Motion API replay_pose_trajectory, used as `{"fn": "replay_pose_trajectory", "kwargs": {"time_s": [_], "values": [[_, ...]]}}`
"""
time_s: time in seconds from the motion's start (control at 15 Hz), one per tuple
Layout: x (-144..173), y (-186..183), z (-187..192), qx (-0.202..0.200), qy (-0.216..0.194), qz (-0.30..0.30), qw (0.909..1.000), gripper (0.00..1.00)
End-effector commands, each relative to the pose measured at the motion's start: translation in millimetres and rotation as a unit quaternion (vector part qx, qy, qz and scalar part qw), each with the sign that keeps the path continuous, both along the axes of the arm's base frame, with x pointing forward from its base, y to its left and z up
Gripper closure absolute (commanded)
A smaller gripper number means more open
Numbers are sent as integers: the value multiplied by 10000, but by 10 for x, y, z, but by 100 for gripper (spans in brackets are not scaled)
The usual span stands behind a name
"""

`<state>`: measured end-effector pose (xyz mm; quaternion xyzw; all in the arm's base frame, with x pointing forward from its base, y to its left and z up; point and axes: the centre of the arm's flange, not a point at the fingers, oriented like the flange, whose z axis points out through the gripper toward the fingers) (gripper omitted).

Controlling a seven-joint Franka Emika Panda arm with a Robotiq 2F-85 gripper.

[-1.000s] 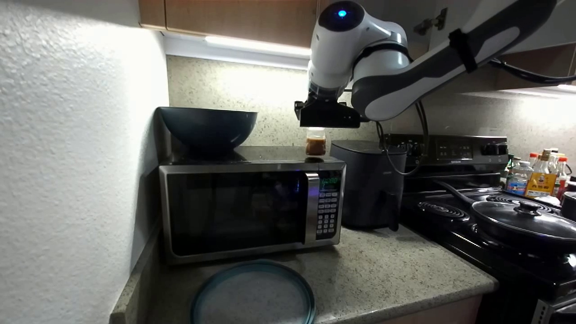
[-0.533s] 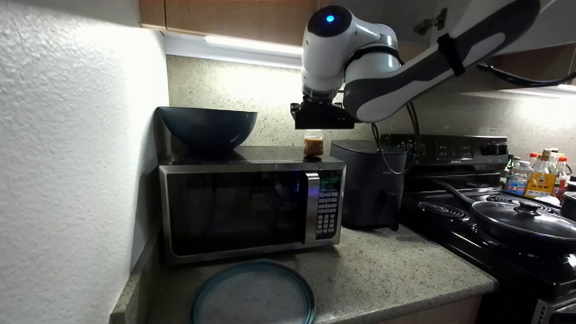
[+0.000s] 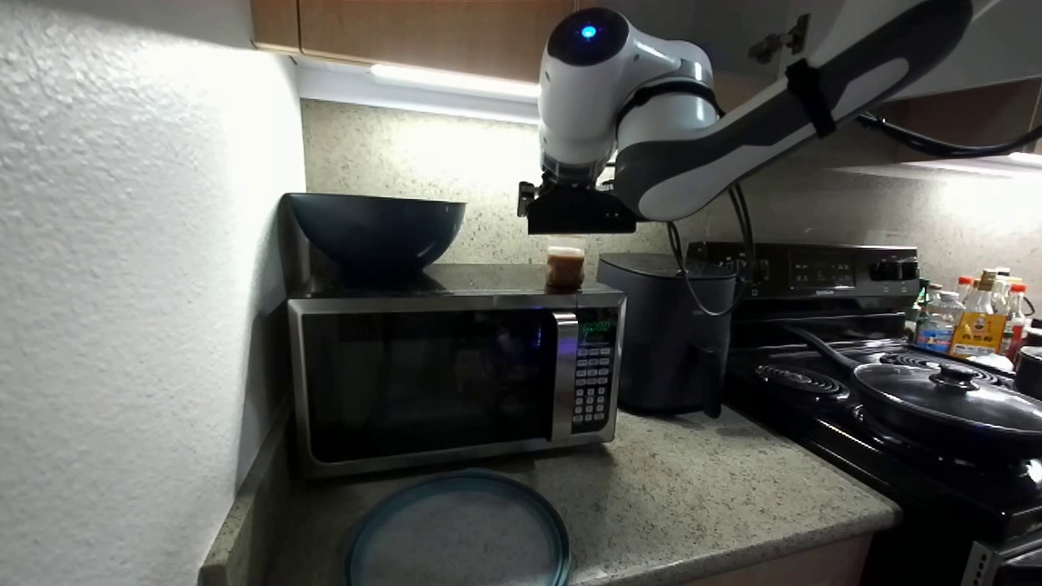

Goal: Put the bottle in the cupboard on the microwave

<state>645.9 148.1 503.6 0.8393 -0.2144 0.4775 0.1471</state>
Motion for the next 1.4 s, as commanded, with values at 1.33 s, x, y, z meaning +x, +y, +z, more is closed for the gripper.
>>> {"fn": "replay_pose_trajectory", "kwargs": {"time_s": [1.33], "values": [[-1266,-15,799,-110,2297,-1063,9674,0]]}}
